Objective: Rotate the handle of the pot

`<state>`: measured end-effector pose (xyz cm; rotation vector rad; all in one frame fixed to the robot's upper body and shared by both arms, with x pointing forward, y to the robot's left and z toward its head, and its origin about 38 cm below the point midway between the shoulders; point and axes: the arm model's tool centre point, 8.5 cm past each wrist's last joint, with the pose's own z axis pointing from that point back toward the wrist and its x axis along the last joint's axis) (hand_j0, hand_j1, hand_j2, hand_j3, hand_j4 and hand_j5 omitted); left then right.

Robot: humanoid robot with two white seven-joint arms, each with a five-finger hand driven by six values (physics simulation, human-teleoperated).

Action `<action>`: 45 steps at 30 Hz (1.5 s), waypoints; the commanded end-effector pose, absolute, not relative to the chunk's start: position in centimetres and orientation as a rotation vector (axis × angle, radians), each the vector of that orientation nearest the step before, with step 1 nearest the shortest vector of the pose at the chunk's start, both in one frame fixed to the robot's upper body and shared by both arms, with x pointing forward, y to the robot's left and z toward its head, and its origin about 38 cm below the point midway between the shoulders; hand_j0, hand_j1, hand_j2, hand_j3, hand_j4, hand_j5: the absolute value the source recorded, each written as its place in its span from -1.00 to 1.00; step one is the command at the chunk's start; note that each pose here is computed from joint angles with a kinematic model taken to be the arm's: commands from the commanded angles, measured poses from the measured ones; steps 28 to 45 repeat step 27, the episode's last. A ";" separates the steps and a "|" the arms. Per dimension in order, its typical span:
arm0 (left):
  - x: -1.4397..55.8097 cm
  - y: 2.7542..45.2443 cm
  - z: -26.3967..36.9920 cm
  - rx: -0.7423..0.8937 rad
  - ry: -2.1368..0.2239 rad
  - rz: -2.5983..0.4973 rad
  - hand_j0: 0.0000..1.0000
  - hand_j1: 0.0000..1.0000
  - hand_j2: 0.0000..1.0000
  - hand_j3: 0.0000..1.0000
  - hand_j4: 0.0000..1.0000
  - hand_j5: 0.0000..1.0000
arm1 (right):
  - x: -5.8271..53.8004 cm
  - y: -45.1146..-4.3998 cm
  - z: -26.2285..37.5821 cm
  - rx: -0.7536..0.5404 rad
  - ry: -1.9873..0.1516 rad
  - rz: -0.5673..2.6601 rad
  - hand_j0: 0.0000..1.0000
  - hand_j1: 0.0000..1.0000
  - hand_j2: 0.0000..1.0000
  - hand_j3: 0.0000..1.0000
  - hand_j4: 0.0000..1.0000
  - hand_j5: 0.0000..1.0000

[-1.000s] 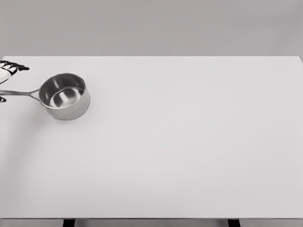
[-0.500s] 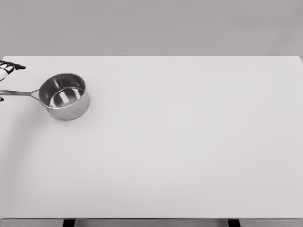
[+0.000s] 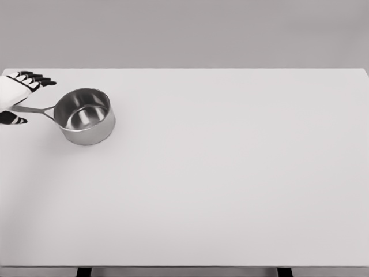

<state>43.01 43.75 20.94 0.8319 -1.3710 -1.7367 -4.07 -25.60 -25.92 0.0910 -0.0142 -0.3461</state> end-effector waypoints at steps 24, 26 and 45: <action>34.0 36.3 24.9 0.519 -1.719 -1.798 1.00 1.00 1.00 1.00 1.00 1.00 | -4.1 -25.6 -25.9 0.091 -0.015 -0.346 1.00 1.00 1.00 1.00 1.00 1.00; 34.0 36.3 24.9 0.520 -1.720 -1.798 1.00 1.00 1.00 1.00 1.00 1.00 | -4.1 -25.6 -25.9 0.091 -0.015 -0.346 1.00 1.00 1.00 1.00 1.00 1.00; 34.0 36.3 24.9 0.520 -1.720 -1.798 1.00 1.00 1.00 1.00 1.00 1.00 | -4.1 -25.6 -25.9 0.091 -0.014 -0.346 1.00 1.00 1.00 1.00 1.00 1.00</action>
